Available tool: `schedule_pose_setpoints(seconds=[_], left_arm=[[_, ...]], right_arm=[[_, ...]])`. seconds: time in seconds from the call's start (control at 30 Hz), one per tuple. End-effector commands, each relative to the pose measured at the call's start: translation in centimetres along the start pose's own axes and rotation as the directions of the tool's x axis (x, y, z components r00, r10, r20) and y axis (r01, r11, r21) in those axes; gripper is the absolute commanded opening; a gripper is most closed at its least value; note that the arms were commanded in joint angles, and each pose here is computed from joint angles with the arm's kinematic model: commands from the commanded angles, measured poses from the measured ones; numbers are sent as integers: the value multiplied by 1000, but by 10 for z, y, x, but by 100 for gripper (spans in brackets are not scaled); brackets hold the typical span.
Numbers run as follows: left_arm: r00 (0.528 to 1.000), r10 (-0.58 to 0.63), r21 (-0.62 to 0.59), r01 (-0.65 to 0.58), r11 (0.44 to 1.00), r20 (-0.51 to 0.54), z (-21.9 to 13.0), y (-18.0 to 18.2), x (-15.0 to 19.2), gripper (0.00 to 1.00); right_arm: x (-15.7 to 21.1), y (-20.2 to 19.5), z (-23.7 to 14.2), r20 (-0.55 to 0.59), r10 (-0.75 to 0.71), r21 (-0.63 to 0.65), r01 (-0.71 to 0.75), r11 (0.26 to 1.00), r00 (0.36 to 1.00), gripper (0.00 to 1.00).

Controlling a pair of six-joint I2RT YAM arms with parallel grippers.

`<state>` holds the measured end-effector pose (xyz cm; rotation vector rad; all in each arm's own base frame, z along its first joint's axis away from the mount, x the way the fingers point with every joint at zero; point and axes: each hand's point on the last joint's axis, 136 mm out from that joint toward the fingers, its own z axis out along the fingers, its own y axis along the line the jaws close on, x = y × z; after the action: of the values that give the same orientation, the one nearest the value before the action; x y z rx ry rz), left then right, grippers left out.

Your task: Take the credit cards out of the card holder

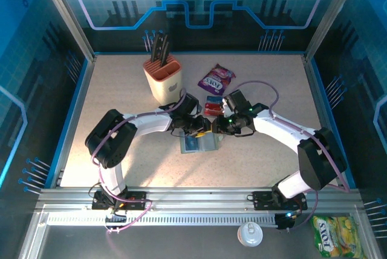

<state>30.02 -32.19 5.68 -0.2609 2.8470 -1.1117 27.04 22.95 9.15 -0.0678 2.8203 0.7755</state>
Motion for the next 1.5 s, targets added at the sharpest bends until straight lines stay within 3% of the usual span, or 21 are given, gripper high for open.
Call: schedule_pose_setpoints(seconds=[0.0,0.93,1.47], left_arm=[[998,63,45,-64,997,24,-16,-24,0,36],[981,-97,-34,104,994,169,-69,67,14,27],[982,-139,-67,148,987,126,-56,86,21,10]], right_arm=[[-6,18,-4,2,-31,-59,31,998,1000,29],[10,72,62,-157,-92,-154,68,986,983,29],[18,64,73,-183,-87,-139,62,988,979,29]])
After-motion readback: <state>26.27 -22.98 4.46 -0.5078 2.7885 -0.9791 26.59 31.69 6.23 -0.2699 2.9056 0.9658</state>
